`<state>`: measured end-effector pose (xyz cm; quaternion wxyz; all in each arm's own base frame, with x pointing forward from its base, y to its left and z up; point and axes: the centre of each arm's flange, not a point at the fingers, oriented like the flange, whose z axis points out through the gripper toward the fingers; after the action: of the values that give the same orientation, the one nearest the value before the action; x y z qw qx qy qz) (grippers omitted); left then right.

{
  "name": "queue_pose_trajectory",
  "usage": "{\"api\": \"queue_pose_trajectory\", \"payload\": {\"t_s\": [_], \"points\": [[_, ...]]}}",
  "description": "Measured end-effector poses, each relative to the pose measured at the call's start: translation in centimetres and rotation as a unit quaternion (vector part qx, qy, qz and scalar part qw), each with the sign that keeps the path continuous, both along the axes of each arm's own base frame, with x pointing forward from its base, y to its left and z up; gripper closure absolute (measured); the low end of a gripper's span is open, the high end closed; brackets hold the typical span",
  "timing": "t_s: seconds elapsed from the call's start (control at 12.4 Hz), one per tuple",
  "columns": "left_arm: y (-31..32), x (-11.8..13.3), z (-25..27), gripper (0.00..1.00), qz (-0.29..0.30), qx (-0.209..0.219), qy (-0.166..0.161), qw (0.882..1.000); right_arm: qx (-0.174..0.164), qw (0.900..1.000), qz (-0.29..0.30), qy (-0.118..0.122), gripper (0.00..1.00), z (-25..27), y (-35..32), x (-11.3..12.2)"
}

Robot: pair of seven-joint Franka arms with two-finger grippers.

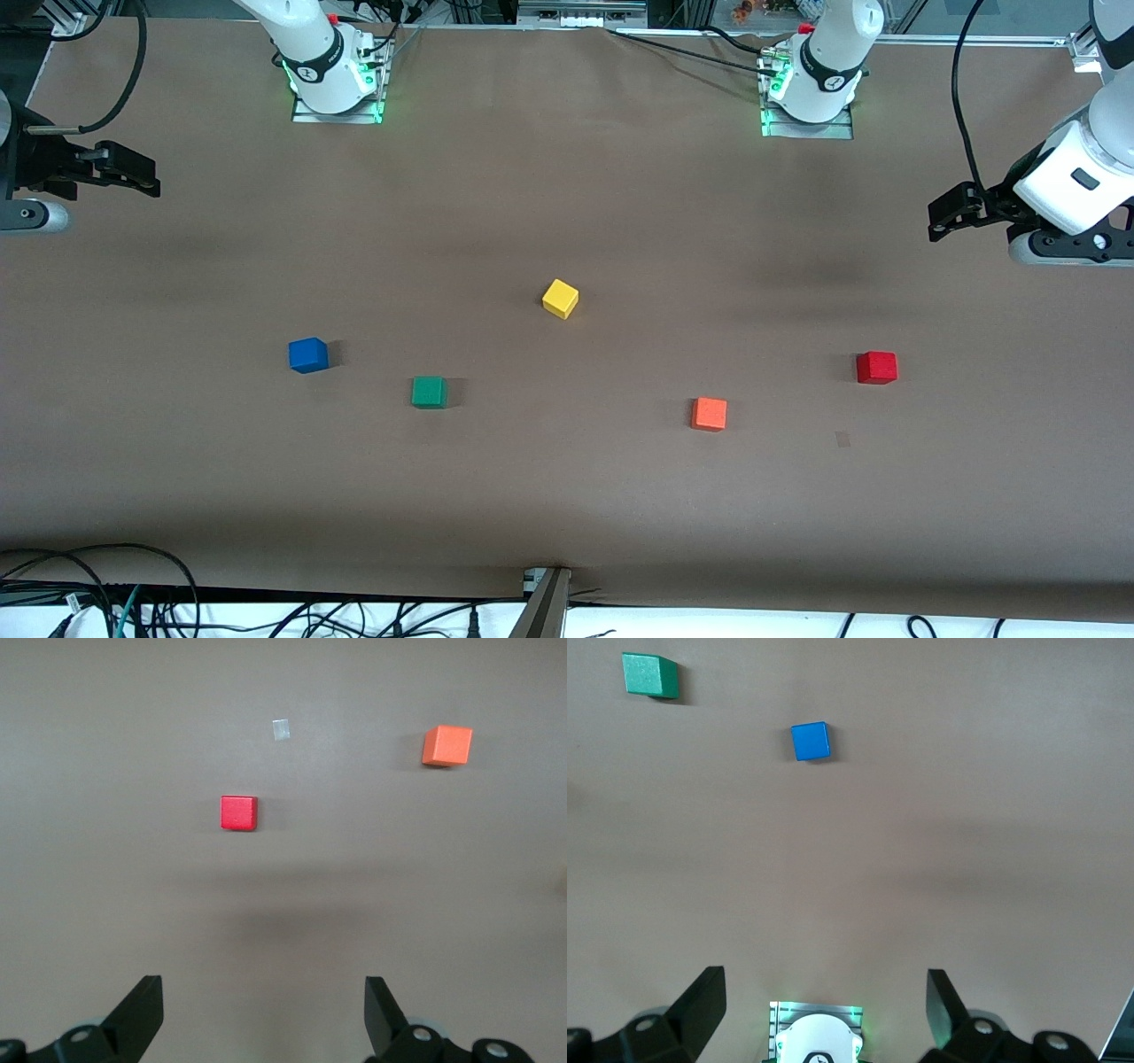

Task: Pass red block to right arm, stack on blue

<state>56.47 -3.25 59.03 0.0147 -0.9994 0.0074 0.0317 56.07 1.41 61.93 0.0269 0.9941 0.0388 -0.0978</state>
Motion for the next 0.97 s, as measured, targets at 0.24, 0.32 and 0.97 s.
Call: {"api": "queue_pose_trajectory", "payload": {"t_s": [0.24, 0.32, 0.97], "points": [[0.3, 0.0, 0.0, 0.0, 0.002, 0.0, 0.0, 1.0, 0.0, 1.0, 0.0, 0.0, 0.0, 0.0, 0.0, 0.0], [0.3, 0.0, 0.0, 0.0, 0.003, 0.0, 0.0, 1.0, 0.0, 1.0, 0.0, 0.0, 0.0, 0.0, 0.0, 0.0], [1.0, 0.3, 2.6, 0.0, 0.008, 0.005, -0.027, 1.0, 0.0, 1.0, 0.001, 0.0, 0.0, 0.0, 0.1, 0.0]]}}
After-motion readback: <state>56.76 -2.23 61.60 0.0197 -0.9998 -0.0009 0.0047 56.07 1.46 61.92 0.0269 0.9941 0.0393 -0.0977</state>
